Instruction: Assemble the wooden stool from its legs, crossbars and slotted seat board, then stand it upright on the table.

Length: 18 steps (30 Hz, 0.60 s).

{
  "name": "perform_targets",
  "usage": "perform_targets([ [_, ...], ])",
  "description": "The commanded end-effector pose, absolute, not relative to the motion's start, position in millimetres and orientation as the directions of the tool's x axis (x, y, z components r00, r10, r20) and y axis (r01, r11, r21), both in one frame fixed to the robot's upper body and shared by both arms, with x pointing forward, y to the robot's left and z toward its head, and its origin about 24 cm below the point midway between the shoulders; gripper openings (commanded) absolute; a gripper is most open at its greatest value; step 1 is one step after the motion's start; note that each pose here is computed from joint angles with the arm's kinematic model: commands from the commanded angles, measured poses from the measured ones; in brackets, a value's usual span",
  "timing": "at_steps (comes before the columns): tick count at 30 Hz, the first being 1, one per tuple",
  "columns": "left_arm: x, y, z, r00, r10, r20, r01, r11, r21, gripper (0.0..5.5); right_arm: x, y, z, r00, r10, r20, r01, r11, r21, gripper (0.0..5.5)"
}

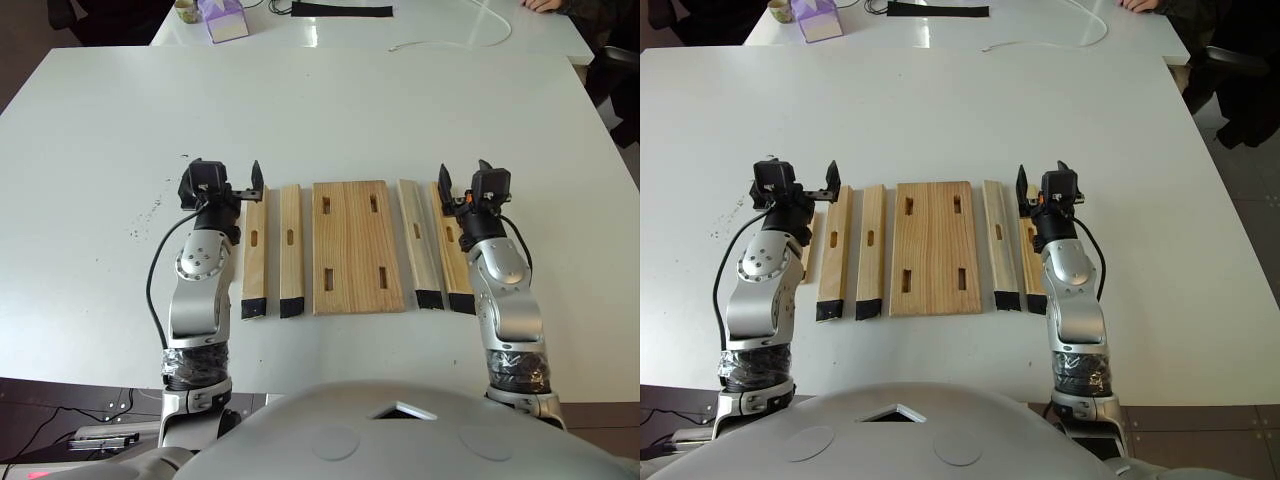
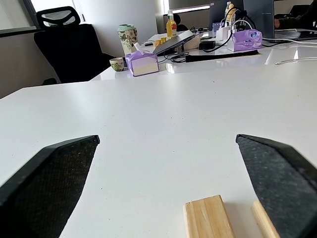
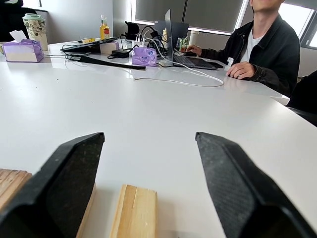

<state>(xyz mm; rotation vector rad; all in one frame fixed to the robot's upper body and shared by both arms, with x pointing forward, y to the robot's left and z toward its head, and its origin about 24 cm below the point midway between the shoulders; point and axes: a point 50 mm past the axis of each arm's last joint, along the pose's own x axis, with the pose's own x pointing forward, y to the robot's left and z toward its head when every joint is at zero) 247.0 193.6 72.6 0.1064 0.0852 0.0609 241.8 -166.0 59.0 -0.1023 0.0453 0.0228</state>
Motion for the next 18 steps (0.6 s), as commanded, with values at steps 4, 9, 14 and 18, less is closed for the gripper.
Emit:
perform_targets([
  [4, 246.0, 193.8, 72.5, 0.993, 0.046, -0.106, -0.033, 0.992, 0.124, 5.14, 238.7, -163.7, 58.8, 0.998, 0.013, -0.055, -0.018, 0.995, -0.096, 3.41],
  [9, 245.2, 195.0, 74.0, 0.994, 0.037, -0.105, -0.024, 0.992, 0.120, 5.14, 238.5, -164.8, 59.1, 0.999, 0.004, -0.053, -0.009, 0.995, -0.094, 3.41],
  [14, 244.8, 195.5, 73.5, 0.992, 0.037, -0.117, -0.023, 0.993, 0.118, 5.14, 235.8, -163.5, 58.8, 0.998, 0.002, -0.055, -0.007, 0.996, -0.092, 3.41],
  [18, 242.3, 194.6, 73.1, 0.992, 0.023, -0.126, -0.009, 0.994, 0.113, 5.14, 233.4, -163.4, 58.4, 0.998, 0.002, -0.060, -0.007, 0.996, -0.092, 3.41],
])
